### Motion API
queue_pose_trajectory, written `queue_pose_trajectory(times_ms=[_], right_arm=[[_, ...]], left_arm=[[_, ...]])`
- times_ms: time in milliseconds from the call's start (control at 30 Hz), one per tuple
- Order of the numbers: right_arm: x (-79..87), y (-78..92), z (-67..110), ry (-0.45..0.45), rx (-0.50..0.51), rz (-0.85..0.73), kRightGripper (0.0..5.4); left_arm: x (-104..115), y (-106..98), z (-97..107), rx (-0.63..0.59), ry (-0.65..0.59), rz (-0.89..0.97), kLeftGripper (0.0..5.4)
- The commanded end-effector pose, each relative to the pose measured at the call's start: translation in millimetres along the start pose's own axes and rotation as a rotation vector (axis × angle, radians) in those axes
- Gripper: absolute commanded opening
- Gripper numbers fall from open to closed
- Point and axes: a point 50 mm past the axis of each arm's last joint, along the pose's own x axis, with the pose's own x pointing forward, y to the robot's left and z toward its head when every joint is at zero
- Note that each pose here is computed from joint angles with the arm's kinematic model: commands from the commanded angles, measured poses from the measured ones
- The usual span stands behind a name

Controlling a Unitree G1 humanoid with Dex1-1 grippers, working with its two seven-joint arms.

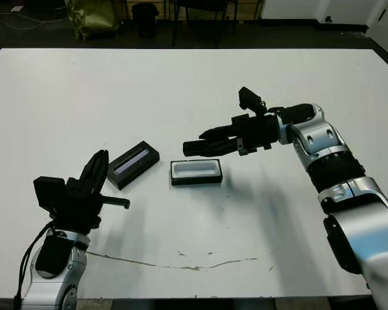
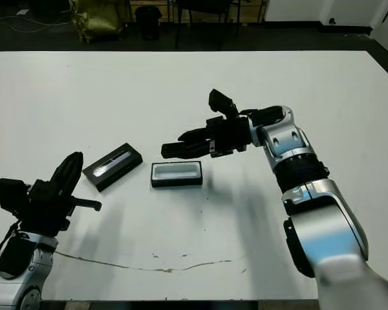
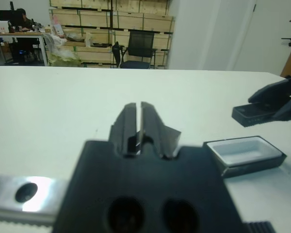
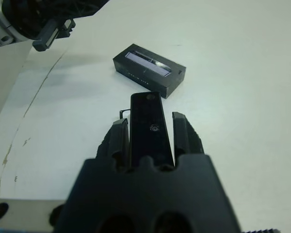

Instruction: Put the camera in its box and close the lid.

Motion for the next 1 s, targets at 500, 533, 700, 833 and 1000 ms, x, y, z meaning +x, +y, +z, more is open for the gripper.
queue_pose_trajectory(times_ms=[500, 533, 700, 833, 1000], right_arm=[[9.2, -2.3, -18.9, 0.115, 0.024, -0.002, 0.86], [9.9, -2.6, -20.0, 0.118, 0.033, -0.002, 0.86], [13.6, -2.2, -22.8, 0.115, 0.035, 0.010, 0.86], [16.7, -2.2, -23.7, 0.130, 0.032, 0.007, 0.86], [20.1, -1.0, -23.5, 0.135, 0.041, 0.023, 0.86]], left_arm=[[-3, 2, -5, 0.002, 0.030, -0.001, 0.00], [-3, 2, -5, -0.001, 0.029, -0.003, 0.00], [-3, 1, -6, -0.011, 0.031, -0.006, 0.00], [-3, 1, -6, -0.001, 0.031, -0.004, 0.00], [-3, 1, -6, 0.007, 0.031, -0.006, 0.00]])
